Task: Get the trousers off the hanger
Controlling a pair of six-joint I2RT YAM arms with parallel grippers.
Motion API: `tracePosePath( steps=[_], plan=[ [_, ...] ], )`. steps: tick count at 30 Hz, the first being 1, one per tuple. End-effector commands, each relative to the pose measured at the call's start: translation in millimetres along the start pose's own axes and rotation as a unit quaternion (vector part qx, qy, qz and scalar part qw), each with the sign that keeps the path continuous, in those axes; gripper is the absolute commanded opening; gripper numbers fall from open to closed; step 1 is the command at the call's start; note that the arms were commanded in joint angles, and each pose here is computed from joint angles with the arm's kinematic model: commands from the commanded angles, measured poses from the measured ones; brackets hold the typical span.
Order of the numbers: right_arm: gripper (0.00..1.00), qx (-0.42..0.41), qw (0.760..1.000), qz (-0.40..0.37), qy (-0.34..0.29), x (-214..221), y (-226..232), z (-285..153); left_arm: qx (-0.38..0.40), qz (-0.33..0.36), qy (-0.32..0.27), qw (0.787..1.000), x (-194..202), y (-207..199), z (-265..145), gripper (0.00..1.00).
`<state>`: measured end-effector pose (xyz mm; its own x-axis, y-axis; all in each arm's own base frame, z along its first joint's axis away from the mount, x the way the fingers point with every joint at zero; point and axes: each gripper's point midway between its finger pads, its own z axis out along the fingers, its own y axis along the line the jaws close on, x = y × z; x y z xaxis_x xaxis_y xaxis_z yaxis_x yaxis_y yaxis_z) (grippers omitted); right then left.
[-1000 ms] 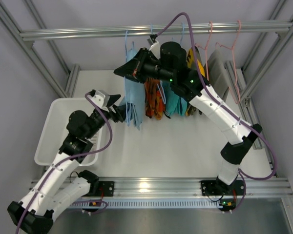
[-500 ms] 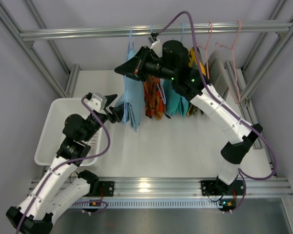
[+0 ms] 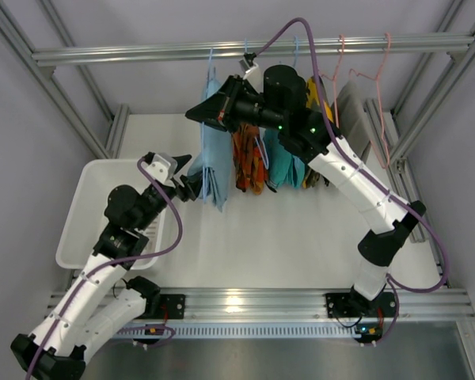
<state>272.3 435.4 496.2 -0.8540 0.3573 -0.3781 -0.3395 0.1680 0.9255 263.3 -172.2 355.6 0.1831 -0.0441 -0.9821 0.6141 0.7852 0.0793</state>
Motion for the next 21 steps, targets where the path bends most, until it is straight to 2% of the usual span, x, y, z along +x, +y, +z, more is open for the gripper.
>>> tracePosePath(
  steps=[1,14,21],
  plan=[
    [0.00,-0.163,0.982,-0.073,-0.062,-30,109,-50,-0.005,0.014,-0.004,1.000,2,3,2,0.64],
    [0.00,-0.162,0.982,-0.073,-0.059,-29,107,-49,0.005,0.029,0.004,1.000,8,0,-5,0.66],
    [0.00,-0.158,0.984,-0.067,-0.052,-27,102,-46,-0.007,0.017,-0.008,1.000,3,5,7,0.66]
  ],
)
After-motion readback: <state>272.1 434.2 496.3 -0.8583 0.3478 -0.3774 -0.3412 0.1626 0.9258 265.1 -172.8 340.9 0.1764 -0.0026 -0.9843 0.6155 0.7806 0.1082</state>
